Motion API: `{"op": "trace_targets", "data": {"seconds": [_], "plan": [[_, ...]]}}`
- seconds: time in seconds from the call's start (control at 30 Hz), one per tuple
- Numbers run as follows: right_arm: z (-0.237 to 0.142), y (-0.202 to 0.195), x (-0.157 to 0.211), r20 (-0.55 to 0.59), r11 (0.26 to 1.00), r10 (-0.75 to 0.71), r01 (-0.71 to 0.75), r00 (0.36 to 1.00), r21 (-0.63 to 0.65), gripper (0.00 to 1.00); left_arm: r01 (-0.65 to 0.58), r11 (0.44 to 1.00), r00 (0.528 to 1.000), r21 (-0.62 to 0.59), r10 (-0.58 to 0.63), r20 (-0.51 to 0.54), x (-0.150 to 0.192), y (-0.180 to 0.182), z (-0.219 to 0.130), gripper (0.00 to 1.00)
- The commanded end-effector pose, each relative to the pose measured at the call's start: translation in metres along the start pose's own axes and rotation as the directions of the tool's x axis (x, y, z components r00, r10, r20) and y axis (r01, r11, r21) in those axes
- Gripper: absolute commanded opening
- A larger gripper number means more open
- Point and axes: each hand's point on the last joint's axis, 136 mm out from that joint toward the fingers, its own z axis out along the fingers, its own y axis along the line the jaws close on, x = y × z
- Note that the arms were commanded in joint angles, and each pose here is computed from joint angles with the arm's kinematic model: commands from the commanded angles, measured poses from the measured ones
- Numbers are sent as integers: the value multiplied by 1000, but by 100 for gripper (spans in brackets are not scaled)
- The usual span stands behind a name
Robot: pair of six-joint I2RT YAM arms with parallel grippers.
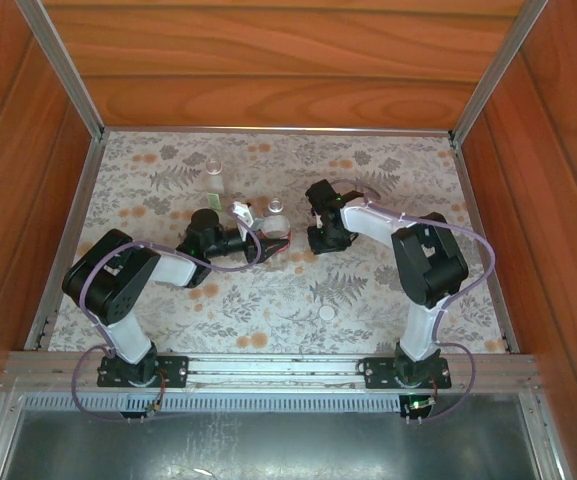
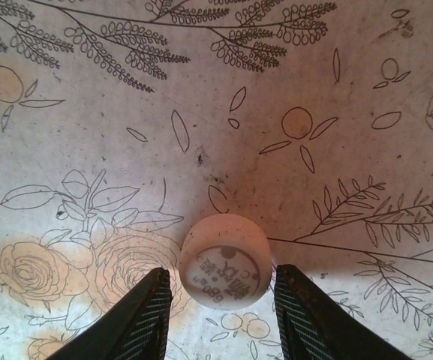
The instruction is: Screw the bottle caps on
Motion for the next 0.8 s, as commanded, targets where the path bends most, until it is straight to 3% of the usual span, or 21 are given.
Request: {"op": "trace_targets", "data": {"seconds": [0.0, 0.77], "plan": [[-2, 0, -3, -7, 1000, 5, -5, 1000, -9, 43, 32, 999, 999, 31, -32, -20, 7, -2, 3, 69], [1, 0, -8, -6, 1000, 4, -4, 1000, -5, 40, 54, 997, 998, 52, -52, -28, 11, -4, 4, 69]]}}
